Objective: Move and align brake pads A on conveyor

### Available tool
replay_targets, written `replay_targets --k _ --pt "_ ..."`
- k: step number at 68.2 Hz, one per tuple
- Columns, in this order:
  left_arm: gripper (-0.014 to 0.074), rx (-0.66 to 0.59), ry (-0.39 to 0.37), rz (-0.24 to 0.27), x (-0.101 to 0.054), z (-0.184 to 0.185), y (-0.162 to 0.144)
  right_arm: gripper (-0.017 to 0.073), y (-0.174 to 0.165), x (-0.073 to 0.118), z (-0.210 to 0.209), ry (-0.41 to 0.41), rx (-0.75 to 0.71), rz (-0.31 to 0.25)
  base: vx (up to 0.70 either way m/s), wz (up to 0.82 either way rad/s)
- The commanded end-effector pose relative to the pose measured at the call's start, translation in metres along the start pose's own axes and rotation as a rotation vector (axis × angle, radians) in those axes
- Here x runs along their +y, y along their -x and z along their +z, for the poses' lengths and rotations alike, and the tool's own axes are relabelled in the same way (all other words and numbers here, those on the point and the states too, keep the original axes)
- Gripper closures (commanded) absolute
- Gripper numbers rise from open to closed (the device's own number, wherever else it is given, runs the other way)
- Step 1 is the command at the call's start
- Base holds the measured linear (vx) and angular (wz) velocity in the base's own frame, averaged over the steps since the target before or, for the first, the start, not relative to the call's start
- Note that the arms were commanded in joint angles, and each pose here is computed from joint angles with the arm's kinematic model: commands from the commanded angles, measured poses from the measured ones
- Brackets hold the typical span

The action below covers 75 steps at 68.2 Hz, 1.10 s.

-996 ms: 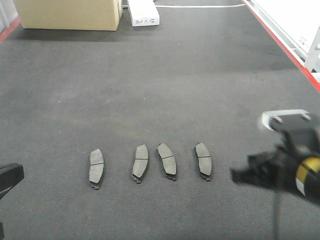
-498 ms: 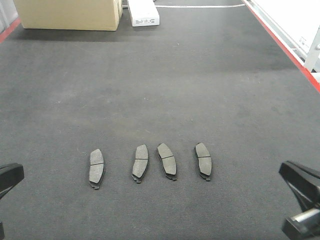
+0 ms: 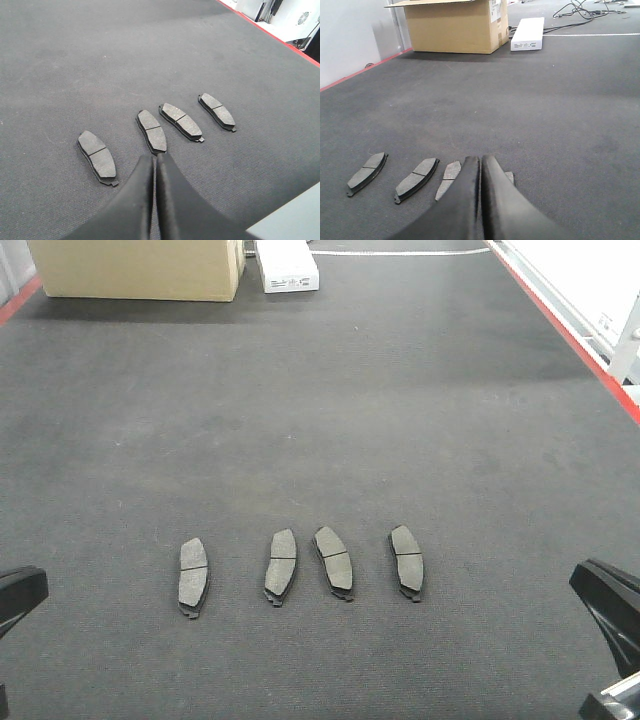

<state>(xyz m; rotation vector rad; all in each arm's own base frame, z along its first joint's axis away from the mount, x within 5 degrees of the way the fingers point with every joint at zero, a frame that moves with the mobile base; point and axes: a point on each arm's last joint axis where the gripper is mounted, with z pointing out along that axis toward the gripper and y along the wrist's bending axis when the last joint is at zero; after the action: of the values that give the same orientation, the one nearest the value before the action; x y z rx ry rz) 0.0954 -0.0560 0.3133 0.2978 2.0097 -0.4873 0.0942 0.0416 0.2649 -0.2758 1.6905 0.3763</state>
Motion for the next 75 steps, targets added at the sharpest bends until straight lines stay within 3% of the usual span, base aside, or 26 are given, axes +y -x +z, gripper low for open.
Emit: replay_targets --k 1,64,75 --pt "0.06 -0.085 -0.026 -0.001 -0.0038 -0.0039 0.0135 0.0568 0.015 0.0041 -0.0009 0.037 -0.087 -0.024 0.0 0.0" --pt "0.06 -0.084 -0.027 -0.003 -0.0039 -0.0041 0.0133 0.0568 0.015 0.0041 -0.0009 0.038 -0.088 -0.024 0.0 0.0" --pt "0.06 -0.092 -0.06 0.061 -0.007 -0.0055 0.0135 0.0568 0.015 0.0041 -0.0009 0.038 -0.088 -0.024 0.0 0.0"
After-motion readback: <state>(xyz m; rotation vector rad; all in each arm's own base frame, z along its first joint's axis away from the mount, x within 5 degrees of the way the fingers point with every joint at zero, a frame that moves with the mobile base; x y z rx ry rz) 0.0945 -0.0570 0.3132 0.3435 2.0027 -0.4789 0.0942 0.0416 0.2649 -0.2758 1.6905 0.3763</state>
